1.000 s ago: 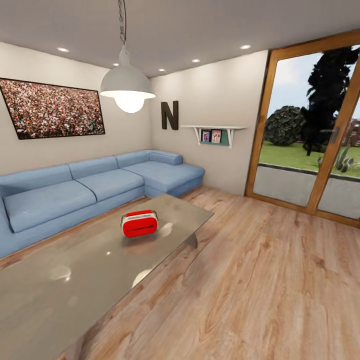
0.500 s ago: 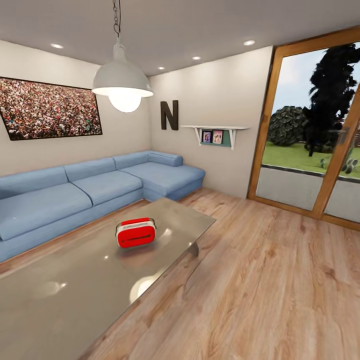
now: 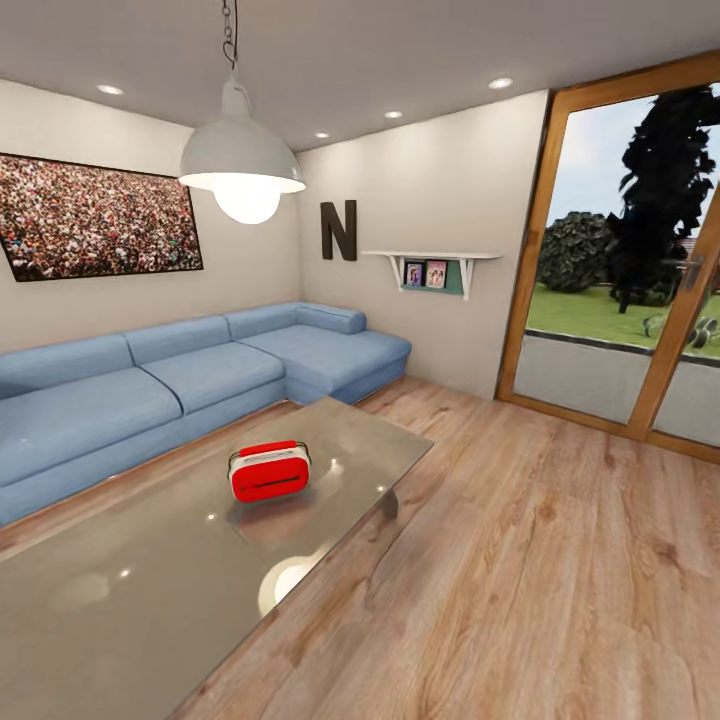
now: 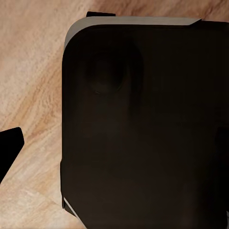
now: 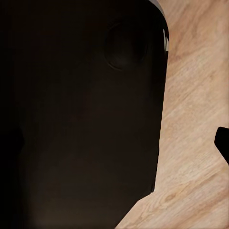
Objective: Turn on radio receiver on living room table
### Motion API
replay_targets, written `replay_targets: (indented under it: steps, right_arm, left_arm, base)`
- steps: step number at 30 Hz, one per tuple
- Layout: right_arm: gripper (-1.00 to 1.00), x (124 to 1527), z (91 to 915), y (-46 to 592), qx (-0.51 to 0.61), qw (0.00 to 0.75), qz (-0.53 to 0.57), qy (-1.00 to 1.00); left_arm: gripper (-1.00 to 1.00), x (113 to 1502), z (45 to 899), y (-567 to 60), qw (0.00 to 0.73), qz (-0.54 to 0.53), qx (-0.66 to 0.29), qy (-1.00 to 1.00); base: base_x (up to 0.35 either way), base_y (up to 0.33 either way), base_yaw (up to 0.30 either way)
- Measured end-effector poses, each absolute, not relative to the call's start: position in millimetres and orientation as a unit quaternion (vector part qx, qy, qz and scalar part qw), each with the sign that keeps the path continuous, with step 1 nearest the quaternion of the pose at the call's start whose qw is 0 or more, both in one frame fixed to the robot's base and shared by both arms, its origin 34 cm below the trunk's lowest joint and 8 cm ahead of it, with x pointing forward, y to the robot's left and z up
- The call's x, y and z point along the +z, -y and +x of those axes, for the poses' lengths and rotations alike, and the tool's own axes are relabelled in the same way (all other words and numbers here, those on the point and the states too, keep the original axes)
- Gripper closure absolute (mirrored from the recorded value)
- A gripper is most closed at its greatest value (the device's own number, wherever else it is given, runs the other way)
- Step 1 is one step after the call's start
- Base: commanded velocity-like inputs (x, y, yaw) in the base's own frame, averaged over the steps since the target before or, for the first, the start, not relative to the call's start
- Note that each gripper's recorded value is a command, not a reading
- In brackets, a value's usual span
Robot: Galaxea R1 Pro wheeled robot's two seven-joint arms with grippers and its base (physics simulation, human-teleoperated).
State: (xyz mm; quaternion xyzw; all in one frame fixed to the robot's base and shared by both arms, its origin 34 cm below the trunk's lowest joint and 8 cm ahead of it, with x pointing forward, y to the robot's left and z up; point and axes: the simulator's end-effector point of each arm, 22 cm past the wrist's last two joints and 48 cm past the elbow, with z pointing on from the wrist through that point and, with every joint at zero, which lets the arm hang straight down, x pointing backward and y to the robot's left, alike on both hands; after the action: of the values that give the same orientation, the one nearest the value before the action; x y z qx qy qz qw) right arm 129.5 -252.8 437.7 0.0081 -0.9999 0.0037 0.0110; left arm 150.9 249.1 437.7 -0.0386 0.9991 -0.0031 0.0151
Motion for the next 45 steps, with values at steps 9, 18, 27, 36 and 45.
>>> replay_targets:
  steps: [9, 18, 27, 36, 45]
  right_arm:
    - [-1.00, 437.7, 129.5, 252.8, 0.004, 0.011, 0.008, 1.000]
    - [-1.00, 437.7, 129.5, 252.8, 0.004, 0.011, 0.008, 1.000]
    - [-1.00, 437.7, 129.5, 252.8, 0.004, 0.011, 0.008, 1.000]
    - [-1.00, 437.7, 130.0, 252.8, 0.004, 0.010, 0.008, 1.000]
    - [-1.00, 437.7, 130.1, 252.8, 0.004, 0.009, 0.008, 1.000]
  left_arm:
    - [-1.00, 437.7, 150.9, -249.3, 0.015, -0.039, -0.003, -0.999]
    - [-1.00, 437.7, 150.9, -249.2, 0.015, -0.038, -0.003, -0.999]
    - [-1.00, 437.7, 150.9, -249.1, 0.015, -0.038, -0.003, -0.999]
    - [-1.00, 437.7, 151.2, -247.1, 0.016, -0.038, -0.004, -0.999]
    - [-1.00, 437.7, 151.2, -247.3, 0.016, -0.038, -0.004, -0.999]
  base:
    - [0.106, 0.000, 0.000]
    - [0.311, 0.000, 0.000]
    - [0.317, 0.000, 0.000]
    - [0.099, 0.000, 0.105]
    - [0.005, 0.000, 0.257]
